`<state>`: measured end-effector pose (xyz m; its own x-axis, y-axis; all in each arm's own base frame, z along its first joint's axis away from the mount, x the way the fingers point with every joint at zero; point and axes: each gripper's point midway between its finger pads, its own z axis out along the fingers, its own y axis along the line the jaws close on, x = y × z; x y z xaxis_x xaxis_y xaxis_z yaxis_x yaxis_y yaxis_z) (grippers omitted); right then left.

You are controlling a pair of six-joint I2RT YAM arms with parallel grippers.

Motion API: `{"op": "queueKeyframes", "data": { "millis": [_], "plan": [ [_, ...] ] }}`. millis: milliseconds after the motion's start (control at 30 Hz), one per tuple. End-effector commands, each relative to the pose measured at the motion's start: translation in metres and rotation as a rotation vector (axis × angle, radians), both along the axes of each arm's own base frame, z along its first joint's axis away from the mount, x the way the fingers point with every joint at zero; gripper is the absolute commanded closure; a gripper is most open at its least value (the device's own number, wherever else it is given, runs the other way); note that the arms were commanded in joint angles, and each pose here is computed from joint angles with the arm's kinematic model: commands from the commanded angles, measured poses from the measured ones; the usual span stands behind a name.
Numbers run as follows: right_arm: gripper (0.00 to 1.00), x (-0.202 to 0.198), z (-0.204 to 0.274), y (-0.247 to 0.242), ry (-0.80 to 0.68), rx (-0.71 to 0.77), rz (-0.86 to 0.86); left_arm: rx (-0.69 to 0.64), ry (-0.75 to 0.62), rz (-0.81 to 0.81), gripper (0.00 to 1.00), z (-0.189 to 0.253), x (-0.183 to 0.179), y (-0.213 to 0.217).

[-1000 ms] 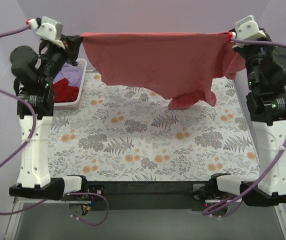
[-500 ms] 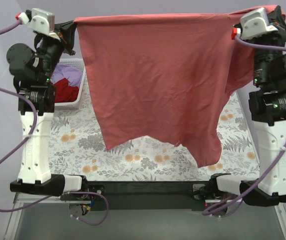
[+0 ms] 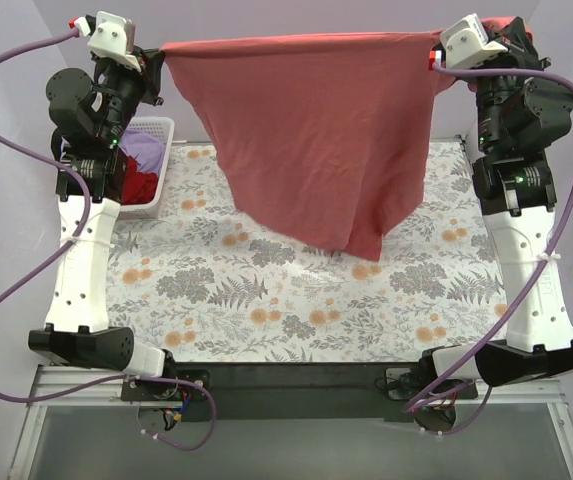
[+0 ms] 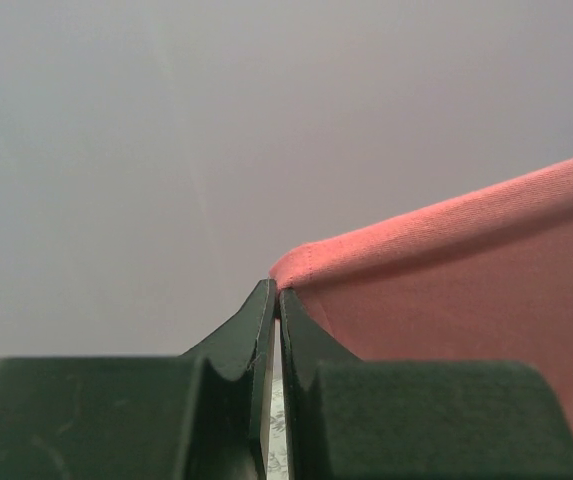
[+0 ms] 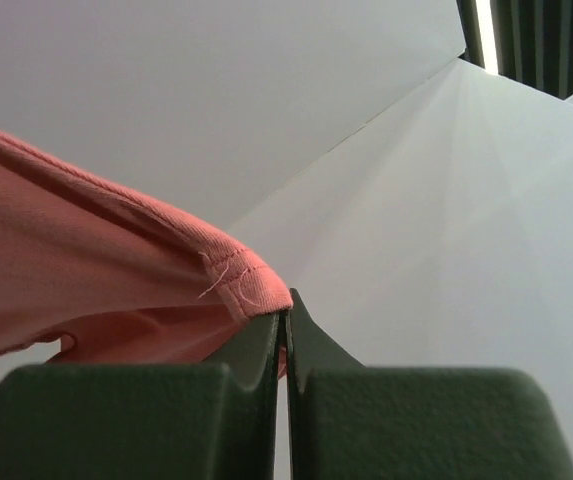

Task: Fold and stack the t-shirts
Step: Flatten the tshirt out

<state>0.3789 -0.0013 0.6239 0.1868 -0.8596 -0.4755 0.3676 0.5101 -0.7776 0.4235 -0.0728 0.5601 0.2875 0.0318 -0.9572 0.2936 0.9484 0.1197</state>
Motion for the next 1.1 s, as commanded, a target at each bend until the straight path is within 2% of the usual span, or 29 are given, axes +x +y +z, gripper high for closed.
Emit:
{"op": "queueKeyframes", "data": {
  "millis": [0, 100, 167, 467, 667, 767, 867, 1000, 1033, 1067],
  "plan": [
    [0.99, -0.061, 0.046, -0.036, -0.184, 0.047, -0.139, -0.017, -0.118, 0.114, 1.00, 0.044, -0.038, 0.028],
    [0.99, -0.078, 0.045, -0.040, -0.194, 0.047, -0.144, -0.023, -0.114, 0.091, 1.00, 0.042, -0.051, 0.024],
    [0.99, -0.091, 0.048, -0.044, -0.210, 0.053, -0.155, -0.026, -0.140, 0.071, 1.00, 0.051, -0.071, 0.022],
    [0.99, -0.188, 0.090, -0.061, -0.375, 0.053, -0.187, -0.068, -0.231, 0.078, 1.00, 0.082, -0.149, 0.028],
    [0.99, -0.210, 0.114, -0.061, -0.436, 0.005, -0.199, -0.043, -0.286, 0.145, 1.00, 0.101, -0.172, 0.041],
    [0.99, -0.202, 0.112, -0.057, -0.421, -0.030, -0.200, -0.012, -0.268, 0.184, 1.00, 0.096, -0.163, 0.046],
    [0.99, -0.173, 0.089, -0.048, -0.348, -0.074, -0.177, 0.009, -0.206, 0.199, 1.00, 0.077, -0.141, 0.047],
    [0.99, -0.122, 0.032, -0.032, -0.197, -0.159, -0.142, 0.069, -0.016, 0.137, 1.00, 0.008, -0.093, 0.034],
    [0.99, -0.094, -0.003, -0.026, -0.109, -0.185, -0.125, 0.075, 0.036, 0.122, 1.00, -0.012, -0.081, 0.031],
    [0.99, -0.085, -0.018, -0.020, -0.078, -0.203, -0.102, 0.088, 0.076, 0.097, 1.00, -0.030, -0.073, 0.027]
  ]
}}
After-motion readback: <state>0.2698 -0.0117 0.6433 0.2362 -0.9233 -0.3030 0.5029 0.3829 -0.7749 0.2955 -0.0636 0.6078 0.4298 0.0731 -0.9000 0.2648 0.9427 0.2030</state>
